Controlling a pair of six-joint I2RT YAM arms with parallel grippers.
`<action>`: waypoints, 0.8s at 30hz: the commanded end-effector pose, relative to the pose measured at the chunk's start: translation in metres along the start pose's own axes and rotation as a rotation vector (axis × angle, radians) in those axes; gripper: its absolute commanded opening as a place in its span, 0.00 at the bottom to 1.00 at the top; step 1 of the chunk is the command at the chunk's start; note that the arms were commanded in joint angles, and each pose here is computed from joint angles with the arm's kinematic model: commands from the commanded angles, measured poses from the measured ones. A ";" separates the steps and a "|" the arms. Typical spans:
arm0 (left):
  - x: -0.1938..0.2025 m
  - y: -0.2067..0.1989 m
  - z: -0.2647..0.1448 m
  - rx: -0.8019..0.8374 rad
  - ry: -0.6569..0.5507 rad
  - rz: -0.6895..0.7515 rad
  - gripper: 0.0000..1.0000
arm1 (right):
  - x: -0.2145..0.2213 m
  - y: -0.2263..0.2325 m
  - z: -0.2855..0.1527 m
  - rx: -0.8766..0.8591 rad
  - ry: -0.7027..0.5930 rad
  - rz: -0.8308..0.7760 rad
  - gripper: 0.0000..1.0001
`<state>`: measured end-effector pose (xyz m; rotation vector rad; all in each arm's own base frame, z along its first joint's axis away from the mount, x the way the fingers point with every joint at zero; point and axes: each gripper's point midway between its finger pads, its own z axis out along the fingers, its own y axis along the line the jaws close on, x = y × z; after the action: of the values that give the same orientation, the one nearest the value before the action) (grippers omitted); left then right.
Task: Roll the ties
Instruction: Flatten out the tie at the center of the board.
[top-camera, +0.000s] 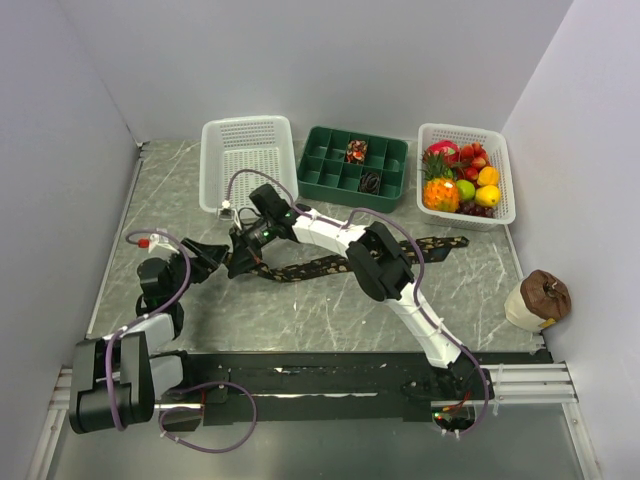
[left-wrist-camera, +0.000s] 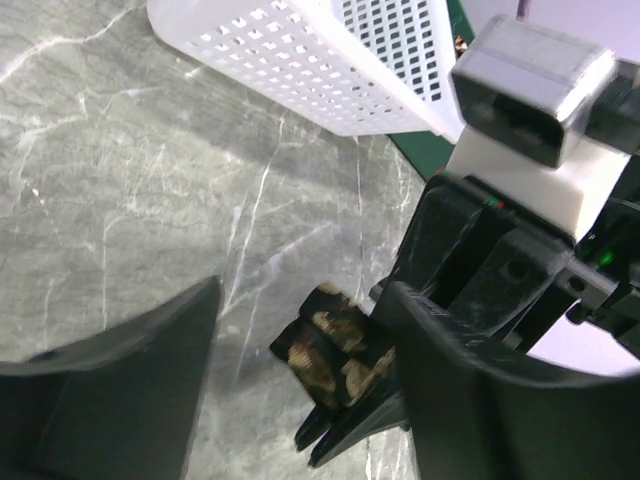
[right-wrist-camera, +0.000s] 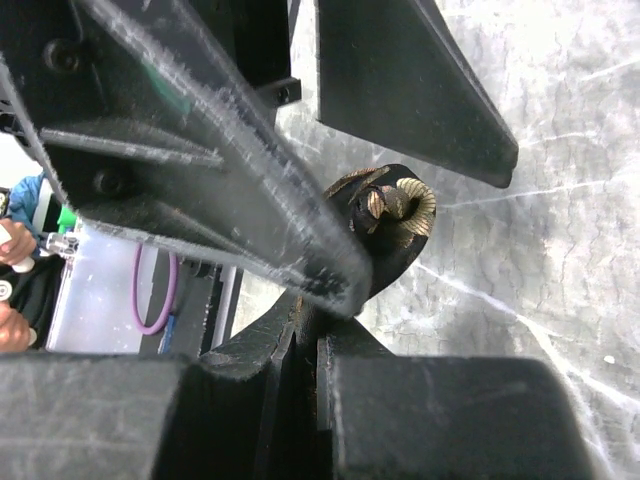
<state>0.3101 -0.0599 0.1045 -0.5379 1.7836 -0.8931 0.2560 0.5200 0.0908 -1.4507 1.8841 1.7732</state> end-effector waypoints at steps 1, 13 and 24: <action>-0.005 -0.010 -0.005 0.046 -0.031 0.029 0.77 | -0.033 0.026 -0.018 -0.036 -0.060 -0.089 0.04; -0.004 -0.021 -0.005 0.118 -0.033 0.033 0.60 | -0.034 0.029 -0.020 -0.053 -0.068 -0.081 0.04; -0.003 -0.029 0.000 0.181 -0.037 0.007 0.48 | -0.033 0.029 -0.018 -0.060 -0.068 -0.073 0.05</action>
<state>0.3067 -0.0695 0.1045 -0.5160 1.7438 -0.9802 0.2601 0.5156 0.0920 -1.4083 1.8806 1.8336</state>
